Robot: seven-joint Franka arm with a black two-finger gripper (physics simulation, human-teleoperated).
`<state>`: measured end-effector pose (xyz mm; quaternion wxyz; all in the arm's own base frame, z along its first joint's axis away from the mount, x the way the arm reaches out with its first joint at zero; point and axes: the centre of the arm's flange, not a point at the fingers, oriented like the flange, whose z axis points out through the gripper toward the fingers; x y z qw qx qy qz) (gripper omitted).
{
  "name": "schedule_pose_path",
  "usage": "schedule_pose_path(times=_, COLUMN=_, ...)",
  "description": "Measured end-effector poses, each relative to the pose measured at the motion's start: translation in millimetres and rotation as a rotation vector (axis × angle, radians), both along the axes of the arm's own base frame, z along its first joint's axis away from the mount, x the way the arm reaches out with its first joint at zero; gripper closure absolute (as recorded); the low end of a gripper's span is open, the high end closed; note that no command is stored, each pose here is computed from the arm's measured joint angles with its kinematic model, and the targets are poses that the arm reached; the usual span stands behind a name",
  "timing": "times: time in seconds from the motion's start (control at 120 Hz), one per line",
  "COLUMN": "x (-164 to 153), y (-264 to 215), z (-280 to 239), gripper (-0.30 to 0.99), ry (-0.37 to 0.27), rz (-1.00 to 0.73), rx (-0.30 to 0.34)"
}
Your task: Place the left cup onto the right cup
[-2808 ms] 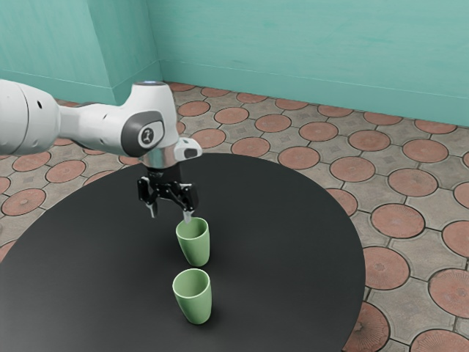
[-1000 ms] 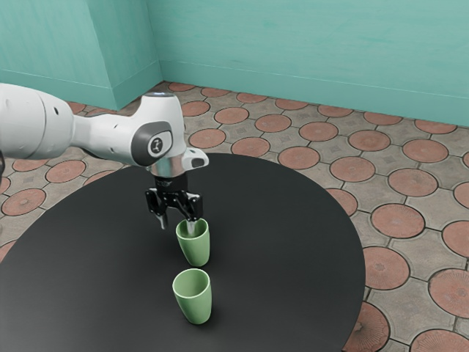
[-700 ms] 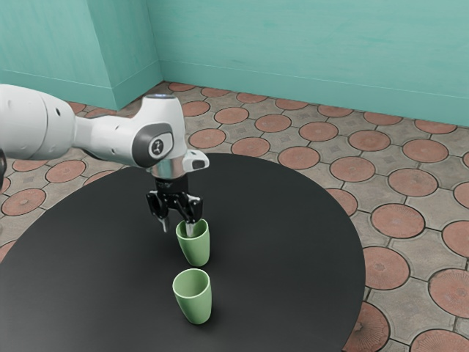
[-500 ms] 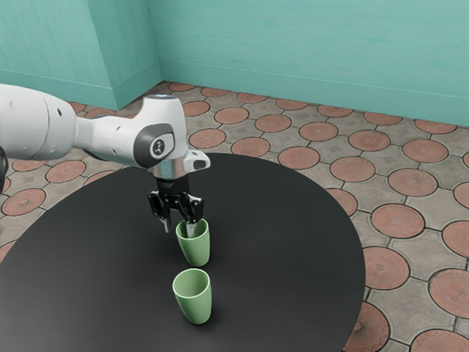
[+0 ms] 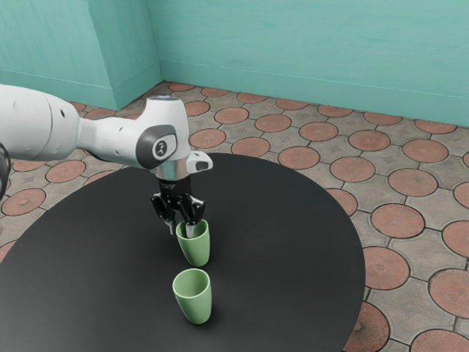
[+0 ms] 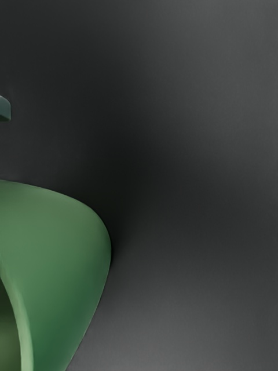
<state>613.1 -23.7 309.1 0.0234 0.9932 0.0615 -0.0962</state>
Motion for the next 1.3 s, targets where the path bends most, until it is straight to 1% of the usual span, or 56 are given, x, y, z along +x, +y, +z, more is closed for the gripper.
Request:
schedule_pose_path(times=0.7, x=3, y=-1, z=-2, gripper=0.74, ry=-0.023, rz=0.005, rx=0.002)
schedule_pose_path(times=1.008, x=4, y=-3, z=6, gripper=0.78, ry=-0.037, rz=0.002, rx=0.007)
schedule_pose_path(times=1.3, x=1, y=-10, z=33, gripper=0.78, ry=-0.072, rz=-0.011, rx=0.011)
